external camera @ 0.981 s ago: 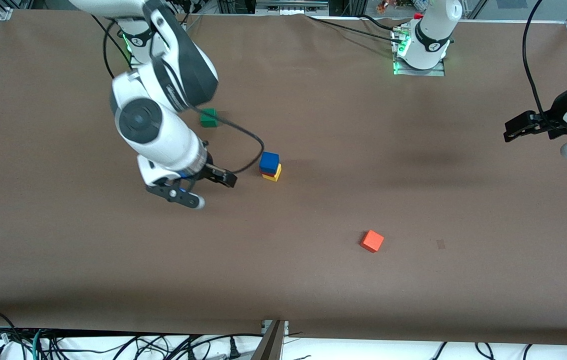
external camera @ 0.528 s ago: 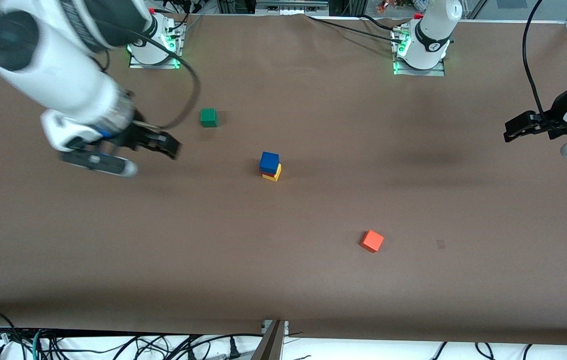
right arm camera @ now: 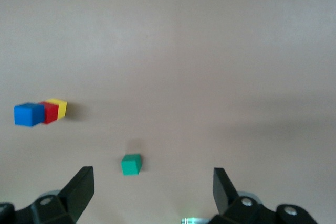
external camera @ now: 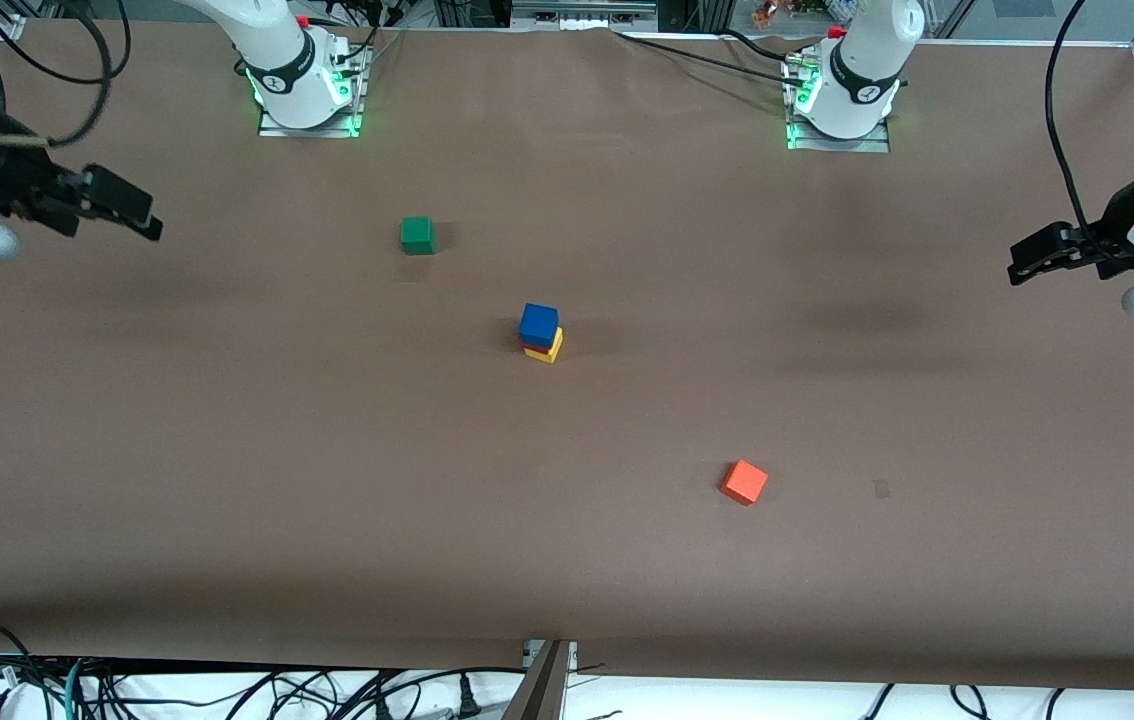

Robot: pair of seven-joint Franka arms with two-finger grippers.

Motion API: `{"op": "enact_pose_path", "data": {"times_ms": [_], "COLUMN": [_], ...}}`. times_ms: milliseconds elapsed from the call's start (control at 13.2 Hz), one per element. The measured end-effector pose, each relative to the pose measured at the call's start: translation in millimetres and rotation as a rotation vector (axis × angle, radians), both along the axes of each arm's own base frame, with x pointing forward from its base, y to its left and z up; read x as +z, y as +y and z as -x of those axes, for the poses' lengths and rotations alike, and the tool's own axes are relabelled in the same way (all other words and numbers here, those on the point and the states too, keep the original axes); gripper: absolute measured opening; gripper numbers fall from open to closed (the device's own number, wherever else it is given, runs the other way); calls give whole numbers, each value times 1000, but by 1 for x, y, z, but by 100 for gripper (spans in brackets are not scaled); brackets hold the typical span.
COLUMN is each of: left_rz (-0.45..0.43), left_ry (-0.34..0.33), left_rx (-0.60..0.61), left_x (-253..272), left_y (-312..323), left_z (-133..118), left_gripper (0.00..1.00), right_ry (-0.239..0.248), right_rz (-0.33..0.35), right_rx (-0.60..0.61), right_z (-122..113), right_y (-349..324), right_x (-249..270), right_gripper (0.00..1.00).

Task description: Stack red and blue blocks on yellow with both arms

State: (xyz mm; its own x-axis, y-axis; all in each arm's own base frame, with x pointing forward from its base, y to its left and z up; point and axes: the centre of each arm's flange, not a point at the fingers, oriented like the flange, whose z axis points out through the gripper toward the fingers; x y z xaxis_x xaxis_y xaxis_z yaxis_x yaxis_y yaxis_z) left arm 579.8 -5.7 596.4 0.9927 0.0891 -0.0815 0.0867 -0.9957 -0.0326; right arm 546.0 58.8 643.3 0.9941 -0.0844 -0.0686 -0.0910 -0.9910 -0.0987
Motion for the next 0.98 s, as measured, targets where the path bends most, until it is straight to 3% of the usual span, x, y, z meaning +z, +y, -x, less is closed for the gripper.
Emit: {"op": "enact_pose_path", "data": {"times_ms": [151, 377, 981], "left_rz": [0, 0, 0], "left_ry": [0, 0, 1], "left_rx": [0, 0, 0], "left_x": [0, 0, -1], "left_y": [0, 0, 0], "left_z": [0, 0, 0], "left_gripper": [100, 100, 100], "right_ry": [-1, -43, -61], "right_rz": [14, 53, 81], "right_rx": [6, 38, 93], "right_z": [21, 37, 32], "right_y": [-6, -4, -8], "right_x": [-2, -12, -17], "right_gripper": [100, 100, 100]}}
